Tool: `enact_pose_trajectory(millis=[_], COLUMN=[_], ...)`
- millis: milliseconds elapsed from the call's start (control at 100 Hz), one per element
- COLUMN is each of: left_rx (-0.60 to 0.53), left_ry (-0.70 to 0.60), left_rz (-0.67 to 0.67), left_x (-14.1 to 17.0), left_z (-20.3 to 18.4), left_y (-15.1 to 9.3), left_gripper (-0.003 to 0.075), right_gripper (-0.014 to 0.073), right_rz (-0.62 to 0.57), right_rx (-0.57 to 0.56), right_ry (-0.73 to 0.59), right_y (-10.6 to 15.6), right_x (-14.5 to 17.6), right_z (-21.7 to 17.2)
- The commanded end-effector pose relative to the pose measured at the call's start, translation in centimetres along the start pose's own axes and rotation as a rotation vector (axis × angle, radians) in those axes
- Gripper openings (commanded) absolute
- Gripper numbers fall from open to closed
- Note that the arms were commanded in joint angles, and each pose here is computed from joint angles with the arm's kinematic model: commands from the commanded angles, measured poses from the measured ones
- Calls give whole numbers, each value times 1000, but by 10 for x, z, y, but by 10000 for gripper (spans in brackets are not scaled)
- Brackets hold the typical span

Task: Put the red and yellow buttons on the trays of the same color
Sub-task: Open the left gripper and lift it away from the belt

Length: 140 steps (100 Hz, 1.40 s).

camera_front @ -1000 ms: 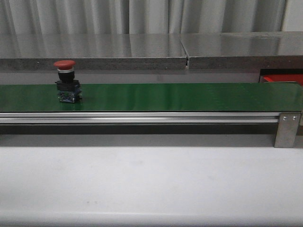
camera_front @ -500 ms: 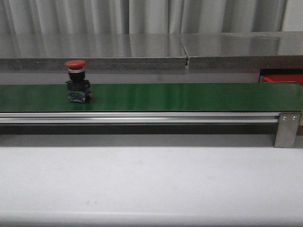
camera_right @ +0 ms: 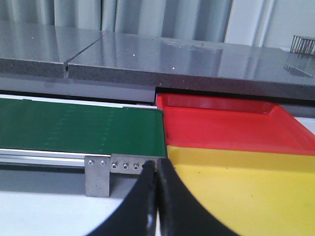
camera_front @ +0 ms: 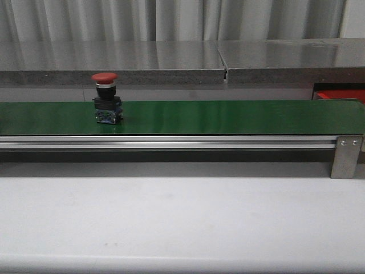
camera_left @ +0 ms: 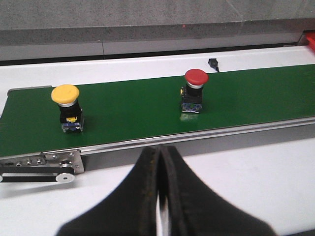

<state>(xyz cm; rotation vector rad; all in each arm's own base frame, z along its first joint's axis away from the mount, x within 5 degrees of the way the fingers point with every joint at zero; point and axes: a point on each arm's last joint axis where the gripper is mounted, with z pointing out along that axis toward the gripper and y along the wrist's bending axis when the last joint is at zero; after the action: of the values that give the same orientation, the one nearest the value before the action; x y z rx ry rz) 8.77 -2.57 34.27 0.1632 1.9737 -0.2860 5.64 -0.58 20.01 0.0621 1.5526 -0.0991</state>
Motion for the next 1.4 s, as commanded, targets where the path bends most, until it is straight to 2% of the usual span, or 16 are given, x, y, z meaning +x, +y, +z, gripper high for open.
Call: enact_pose_trajectory(millis=[0, 260, 400, 480, 770, 1160, 1390], left_rx=[18, 26, 29, 29, 29, 29, 29], left_ry=[-94, -131, -116, -116, -116, -116, -116], left_rz=[-10, 6, 7, 7, 7, 7, 7], left_x=[-4, 8, 10, 10, 10, 10, 10], left_z=[-11, -28, -28, -28, -28, -28, -28], left_y=[-3, -6, -6, -6, -6, -6, -6], left_gripper=[-20, -20, -20, -20, -20, -20, -20], right_gripper=[-116, -115, -115, -117, -117, -117, -117], right_rz=[-17, -10, -10, -4, 10, -22, -59], right_rx=[3, 2, -1, -5, -17, -193, -295], right_ry=[-153, -127, -35, 71, 237, 450, 559], right_y=[0, -1, -1, -1, -1, 25, 53], right_x=[-19, -41, -64, -74, -110, -152, -159], right_z=[-3, -1, 9, 16, 50, 103, 144])
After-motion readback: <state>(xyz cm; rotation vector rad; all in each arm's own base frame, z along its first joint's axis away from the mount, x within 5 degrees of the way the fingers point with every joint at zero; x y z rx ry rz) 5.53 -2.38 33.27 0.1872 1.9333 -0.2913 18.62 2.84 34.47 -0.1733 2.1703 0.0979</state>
